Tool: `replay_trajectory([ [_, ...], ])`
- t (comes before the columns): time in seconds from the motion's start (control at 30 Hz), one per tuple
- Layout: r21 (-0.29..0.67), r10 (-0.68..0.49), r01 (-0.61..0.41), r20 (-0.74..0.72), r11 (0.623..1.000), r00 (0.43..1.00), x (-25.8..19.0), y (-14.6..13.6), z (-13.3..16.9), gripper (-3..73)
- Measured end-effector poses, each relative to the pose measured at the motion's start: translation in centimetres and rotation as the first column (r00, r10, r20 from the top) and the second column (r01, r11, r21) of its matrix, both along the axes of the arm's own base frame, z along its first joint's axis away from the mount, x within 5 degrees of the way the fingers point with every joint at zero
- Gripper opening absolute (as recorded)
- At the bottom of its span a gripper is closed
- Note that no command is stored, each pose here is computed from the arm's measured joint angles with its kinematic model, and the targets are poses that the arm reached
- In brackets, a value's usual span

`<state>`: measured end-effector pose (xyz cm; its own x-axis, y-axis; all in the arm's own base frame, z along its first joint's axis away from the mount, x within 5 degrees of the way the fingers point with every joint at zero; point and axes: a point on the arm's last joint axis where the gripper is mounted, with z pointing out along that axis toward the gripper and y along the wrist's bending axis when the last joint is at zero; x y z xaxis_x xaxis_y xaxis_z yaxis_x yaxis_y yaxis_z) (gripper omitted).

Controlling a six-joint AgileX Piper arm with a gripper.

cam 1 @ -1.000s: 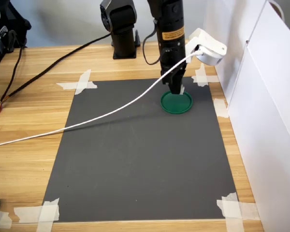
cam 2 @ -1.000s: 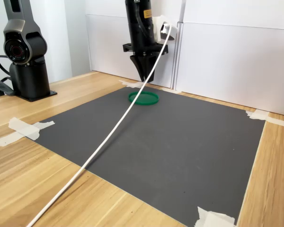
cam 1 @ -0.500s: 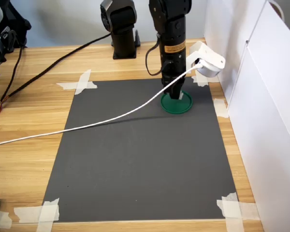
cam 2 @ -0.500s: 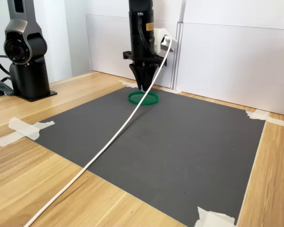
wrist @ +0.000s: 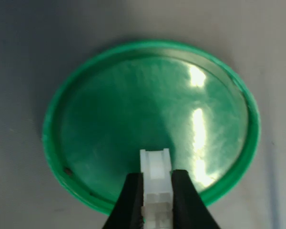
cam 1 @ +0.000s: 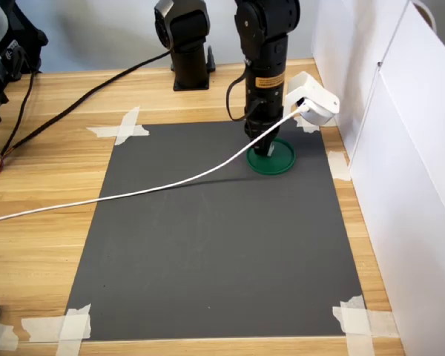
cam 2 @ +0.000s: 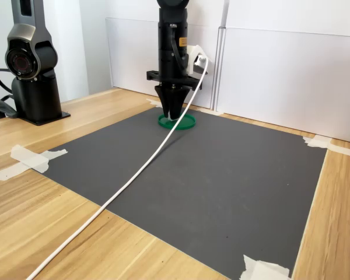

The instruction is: Grasp a white terminal and put it in the green lid.

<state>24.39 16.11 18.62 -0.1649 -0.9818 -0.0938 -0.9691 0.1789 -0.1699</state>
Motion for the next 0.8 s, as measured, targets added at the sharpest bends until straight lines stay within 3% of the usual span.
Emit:
replay_trajectory([
  [0.2, 0.007, -0.008, 0.008, 0.004, 1.000, 1.000, 0.0, 0.0, 0.0, 42.5],
  [0.33, 0.044, -0.025, 0.024, 0.017, 0.999, 1.000, -0.2, 0.1, 0.8, 53.9],
  [0.63, 0.269, -0.117, 0.048, 0.246, 0.962, 0.962, -1.8, -0.9, 8.0, 55.9],
  [0.73, 0.335, -0.167, 0.064, 0.289, 0.940, 0.943, -2.6, -1.4, 10.1, 52.3],
  [0.8, 0.403, -0.232, 0.092, 0.313, 0.910, 0.921, -3.0, -1.9, 12.2, 46.1],
])
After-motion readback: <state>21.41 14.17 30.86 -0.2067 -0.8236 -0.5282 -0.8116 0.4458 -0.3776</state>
